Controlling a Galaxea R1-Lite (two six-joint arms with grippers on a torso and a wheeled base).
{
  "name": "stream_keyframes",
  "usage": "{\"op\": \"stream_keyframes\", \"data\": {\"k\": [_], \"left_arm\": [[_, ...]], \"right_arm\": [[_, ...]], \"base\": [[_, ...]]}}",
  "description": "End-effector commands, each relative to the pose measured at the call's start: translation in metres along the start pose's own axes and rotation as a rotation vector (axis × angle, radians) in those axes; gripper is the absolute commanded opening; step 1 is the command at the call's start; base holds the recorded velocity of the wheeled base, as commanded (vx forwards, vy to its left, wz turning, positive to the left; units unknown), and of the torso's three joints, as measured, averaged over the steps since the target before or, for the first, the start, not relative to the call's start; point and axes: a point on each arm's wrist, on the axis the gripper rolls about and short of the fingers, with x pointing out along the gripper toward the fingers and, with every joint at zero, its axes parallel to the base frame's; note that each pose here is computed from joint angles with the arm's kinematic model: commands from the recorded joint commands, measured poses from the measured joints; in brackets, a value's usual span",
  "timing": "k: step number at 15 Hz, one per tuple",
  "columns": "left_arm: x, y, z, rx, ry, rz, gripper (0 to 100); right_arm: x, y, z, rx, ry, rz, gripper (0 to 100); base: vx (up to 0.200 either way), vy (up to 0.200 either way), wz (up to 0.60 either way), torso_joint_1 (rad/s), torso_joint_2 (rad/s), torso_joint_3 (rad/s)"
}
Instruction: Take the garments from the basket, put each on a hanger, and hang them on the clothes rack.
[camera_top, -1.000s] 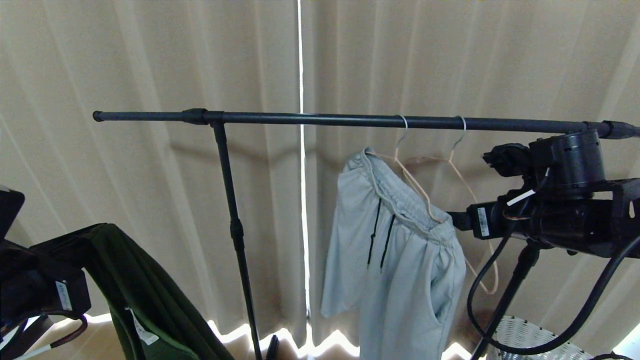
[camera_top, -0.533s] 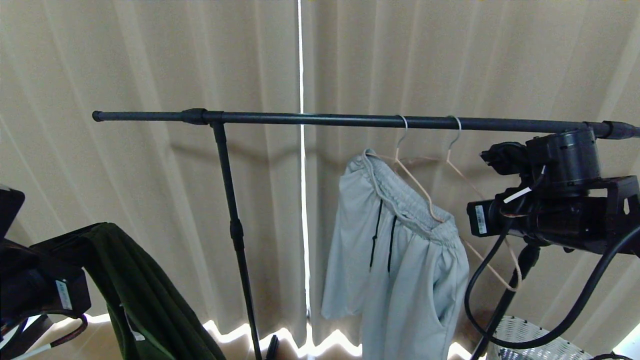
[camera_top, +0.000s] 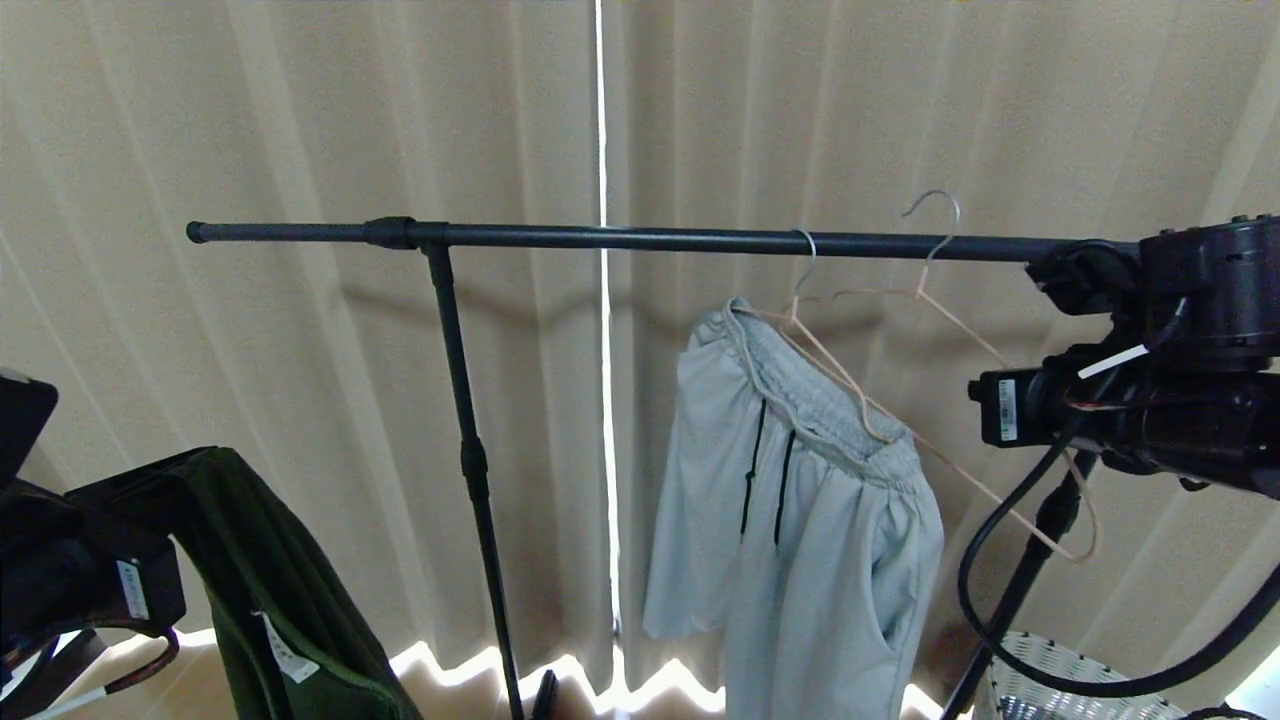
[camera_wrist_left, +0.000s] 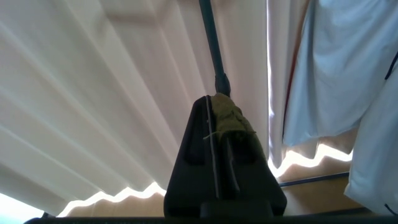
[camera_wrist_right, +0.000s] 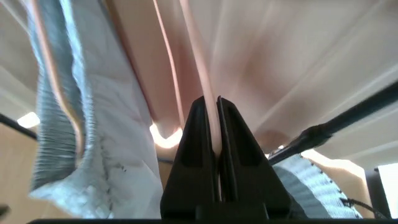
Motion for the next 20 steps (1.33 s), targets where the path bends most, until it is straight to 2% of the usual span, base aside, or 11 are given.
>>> {"op": "stream_keyframes", "data": {"k": [1, 4, 7, 16, 20], "left_arm": [[0.000, 0.000, 0.000, 0.001, 0.002, 0.000, 0], [0.003, -0.001, -0.001, 0.016, 0.015, -0.004, 0], [0.007, -0.001, -0.001, 0.019, 0.024, -0.008, 0], [0.014, -0.002, 0.001, 0.021, 0.037, -0.010, 0], [0.019, -0.004, 0.001, 0.025, 0.051, -0.023, 0]], "right_arm": [[-0.016, -0.007, 0.006, 0.020, -0.048, -0.001, 0], [-0.048, -0.022, -0.004, 0.037, -0.088, -0.013, 0], [-0.062, -0.029, -0.015, 0.033, -0.091, -0.014, 0], [-0.068, -0.032, -0.029, 0.028, -0.076, -0.011, 0], [-0.069, -0.032, -0.028, 0.034, -0.086, -0.004, 0]], "base": [[0.000, 0.000, 0.00, 0.000, 0.00, 0.000], [0.000, 0.000, 0.00, 0.000, 0.00, 0.000], [-0.200, 0.000, 0.00, 0.002, 0.01, 0.004], [-0.200, 0.000, 0.00, -0.002, 0.00, 0.007], [-0.200, 0.000, 0.00, 0.004, 0.00, 0.000]]}}
